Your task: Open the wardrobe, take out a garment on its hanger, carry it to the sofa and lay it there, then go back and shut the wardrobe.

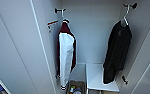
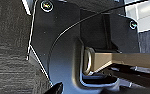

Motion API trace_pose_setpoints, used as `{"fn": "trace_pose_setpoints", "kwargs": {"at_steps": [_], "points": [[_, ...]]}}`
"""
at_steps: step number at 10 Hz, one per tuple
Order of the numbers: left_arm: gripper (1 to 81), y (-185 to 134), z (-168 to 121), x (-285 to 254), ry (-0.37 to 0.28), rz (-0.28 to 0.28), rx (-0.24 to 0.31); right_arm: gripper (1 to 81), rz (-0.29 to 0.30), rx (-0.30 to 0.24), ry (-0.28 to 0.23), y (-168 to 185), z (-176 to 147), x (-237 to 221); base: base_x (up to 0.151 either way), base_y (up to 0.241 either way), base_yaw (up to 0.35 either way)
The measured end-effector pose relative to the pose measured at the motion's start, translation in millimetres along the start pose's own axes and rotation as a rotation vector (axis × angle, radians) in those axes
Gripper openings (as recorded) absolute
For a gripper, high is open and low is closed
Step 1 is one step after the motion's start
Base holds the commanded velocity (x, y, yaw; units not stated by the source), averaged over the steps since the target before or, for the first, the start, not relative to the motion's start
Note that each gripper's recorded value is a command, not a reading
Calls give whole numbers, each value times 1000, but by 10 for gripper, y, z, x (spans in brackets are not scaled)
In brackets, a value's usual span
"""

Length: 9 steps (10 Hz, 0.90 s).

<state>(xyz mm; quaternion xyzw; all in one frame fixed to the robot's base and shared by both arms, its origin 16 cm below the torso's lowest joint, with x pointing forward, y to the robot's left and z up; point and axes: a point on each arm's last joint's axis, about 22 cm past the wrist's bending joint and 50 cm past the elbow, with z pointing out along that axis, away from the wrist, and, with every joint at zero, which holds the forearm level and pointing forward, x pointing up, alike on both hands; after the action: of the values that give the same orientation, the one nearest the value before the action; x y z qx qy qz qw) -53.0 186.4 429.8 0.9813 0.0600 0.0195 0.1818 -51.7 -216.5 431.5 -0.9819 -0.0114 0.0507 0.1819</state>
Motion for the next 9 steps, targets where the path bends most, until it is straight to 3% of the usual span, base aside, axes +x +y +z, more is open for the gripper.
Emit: {"fn": "trace_pose_setpoints", "kwargs": {"at_steps": [9], "points": [[811,24,7,9,1,0,-4,811,-15,3,3,-27,10,44,74,-57,0]]}}
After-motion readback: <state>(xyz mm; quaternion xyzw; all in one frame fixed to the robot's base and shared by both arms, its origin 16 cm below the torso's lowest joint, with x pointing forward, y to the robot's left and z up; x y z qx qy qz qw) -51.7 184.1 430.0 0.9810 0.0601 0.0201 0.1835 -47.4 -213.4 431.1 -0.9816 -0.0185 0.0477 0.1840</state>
